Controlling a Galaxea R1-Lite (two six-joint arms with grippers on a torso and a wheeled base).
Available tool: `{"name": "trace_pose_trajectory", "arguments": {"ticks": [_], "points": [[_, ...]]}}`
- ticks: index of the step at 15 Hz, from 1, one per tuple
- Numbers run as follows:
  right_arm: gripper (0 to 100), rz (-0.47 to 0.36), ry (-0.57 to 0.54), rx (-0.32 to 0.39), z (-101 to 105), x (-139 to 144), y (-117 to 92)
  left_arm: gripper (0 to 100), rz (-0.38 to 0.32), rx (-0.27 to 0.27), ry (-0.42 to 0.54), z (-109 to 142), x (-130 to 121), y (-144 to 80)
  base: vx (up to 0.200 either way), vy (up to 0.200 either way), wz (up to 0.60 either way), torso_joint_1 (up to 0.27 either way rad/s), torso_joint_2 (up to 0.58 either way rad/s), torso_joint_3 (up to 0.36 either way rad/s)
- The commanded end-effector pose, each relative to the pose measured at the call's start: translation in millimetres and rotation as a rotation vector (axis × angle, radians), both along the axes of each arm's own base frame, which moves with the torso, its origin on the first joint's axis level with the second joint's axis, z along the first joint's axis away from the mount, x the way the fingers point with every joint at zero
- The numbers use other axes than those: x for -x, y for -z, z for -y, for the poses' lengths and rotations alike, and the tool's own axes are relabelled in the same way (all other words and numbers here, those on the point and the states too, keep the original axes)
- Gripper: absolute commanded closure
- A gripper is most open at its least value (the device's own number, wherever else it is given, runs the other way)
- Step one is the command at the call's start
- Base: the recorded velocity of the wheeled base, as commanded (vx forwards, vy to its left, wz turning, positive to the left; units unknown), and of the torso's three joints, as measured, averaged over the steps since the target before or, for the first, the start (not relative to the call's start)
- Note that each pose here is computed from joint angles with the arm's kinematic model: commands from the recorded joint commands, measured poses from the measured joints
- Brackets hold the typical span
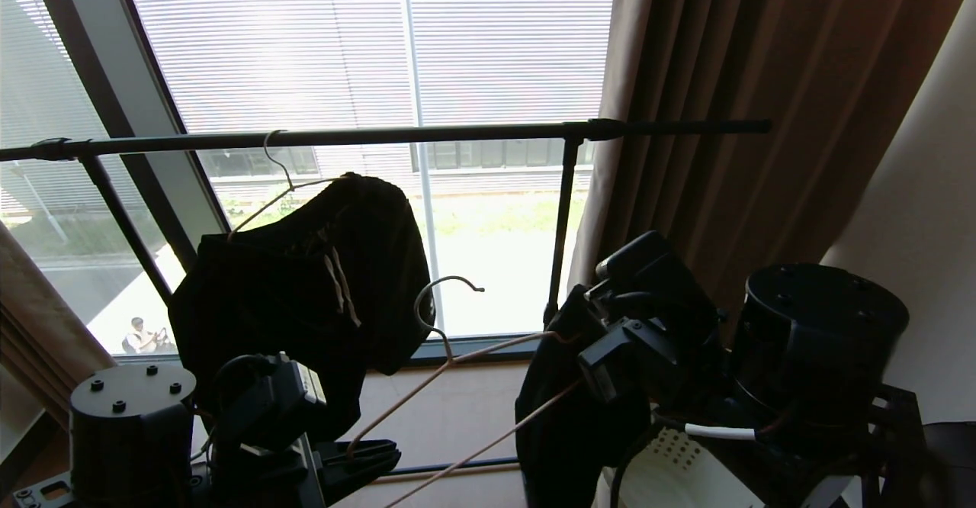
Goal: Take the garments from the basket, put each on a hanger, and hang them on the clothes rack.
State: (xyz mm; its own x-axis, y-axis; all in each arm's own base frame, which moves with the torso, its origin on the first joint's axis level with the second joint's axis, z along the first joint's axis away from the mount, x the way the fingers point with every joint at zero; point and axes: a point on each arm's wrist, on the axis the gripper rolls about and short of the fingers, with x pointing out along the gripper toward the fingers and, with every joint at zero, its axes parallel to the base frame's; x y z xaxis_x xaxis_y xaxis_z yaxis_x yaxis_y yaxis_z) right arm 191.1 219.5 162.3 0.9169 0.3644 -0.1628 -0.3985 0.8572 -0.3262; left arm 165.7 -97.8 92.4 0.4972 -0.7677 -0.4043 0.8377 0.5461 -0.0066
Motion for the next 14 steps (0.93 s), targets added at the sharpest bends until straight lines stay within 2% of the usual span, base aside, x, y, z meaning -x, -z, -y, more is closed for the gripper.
{"name": "trace_pose_trajectory", "arguments": {"ticks": [1,5,12,14], "points": [[100,0.001,-0.038,-0.001,-15,3,1,100,-0.016,-0.008,0.033,5,5,4,0.0,0.0,0.0,0.0,0.0,0.0],[100,0.003,-0.07,-0.011,-21,11,0,100,-0.035,-0.019,0.04,7,3,8,0.0,0.0,0.0,0.0,0.0,0.0],[100,-0.004,-0.144,-0.046,-38,30,-3,100,-0.024,-0.013,0.034,11,-4,20,0.0,0.0,0.0,0.0,0.0,0.0],[100,-0.005,-0.189,-0.075,-49,42,-8,100,-0.026,-0.008,0.029,11,-5,20,0.0,0.0,0.0,0.0,0.0,0.0]]}}
